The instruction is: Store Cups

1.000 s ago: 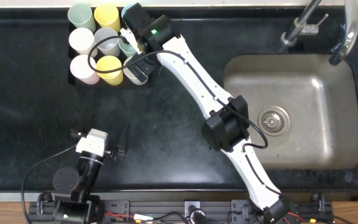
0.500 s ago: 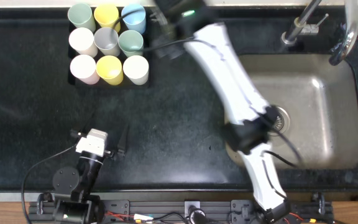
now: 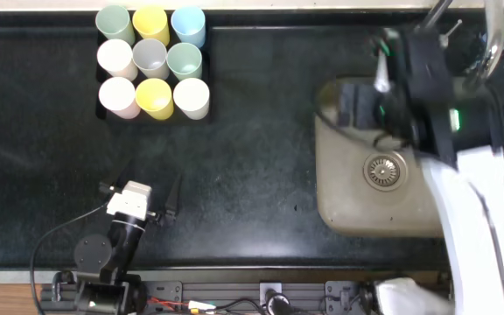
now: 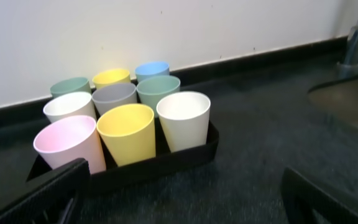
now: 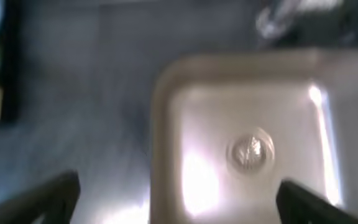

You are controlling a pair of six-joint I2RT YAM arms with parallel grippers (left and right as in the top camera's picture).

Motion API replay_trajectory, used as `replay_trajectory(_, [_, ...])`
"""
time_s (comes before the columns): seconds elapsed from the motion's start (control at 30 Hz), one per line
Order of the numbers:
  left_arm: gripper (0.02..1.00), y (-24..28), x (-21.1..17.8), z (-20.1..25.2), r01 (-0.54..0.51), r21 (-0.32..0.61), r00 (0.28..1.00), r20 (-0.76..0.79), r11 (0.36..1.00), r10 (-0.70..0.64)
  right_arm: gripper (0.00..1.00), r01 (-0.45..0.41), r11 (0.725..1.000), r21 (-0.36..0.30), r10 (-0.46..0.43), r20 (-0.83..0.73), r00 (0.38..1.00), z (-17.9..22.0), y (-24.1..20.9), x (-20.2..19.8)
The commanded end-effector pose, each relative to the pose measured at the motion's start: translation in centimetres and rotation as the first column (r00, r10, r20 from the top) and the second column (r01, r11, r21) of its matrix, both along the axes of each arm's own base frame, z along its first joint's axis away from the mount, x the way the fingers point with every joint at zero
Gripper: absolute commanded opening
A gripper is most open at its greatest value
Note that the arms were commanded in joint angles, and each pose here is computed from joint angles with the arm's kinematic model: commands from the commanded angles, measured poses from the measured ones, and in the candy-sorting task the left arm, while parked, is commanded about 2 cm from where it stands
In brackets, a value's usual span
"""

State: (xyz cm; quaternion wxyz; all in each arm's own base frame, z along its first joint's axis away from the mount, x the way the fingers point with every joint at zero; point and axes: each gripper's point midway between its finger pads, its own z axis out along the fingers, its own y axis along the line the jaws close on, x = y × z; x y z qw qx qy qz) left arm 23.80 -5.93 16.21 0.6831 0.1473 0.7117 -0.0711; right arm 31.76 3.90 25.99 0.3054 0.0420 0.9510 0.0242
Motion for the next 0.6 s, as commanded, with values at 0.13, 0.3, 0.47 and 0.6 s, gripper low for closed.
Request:
replay_trajectory(0.13, [1.0, -0.1, -0.1, 0.0, 0.009, 0.01, 1.0, 0.006, 1.0, -0.009, 0.998, -0.033, 0.984, -0.173, 0.123, 0.544, 0.83, -1.9, -3.5, -6.2])
replay_trajectory(0.3, [1.0, -0.1, -0.1, 0.0, 0.009, 0.01, 1.0, 0.006, 1.0, -0.009, 0.996, -0.096, 0.984, -0.149, 0.175, 0.739, 0.651, -1.8, -1.9, -10.0])
replay_trajectory(0.47, [1.0, -0.1, -0.1, 0.0, 0.01, 0.01, 1.0, 0.006, 1.0, -0.01, 0.998, -0.032, 0.982, -0.184, 0.167, 0.787, 0.594, -1.7, -2.8, -9.5])
replay_trajectory(0.6, [1.0, -0.1, -0.1, 0.0, 0.009, 0.01, 1.0, 0.006, 1.0, -0.009, 0.998, 0.027, 0.975, -0.221, 0.186, 0.877, 0.444, -0.5, -3.0, -8.4])
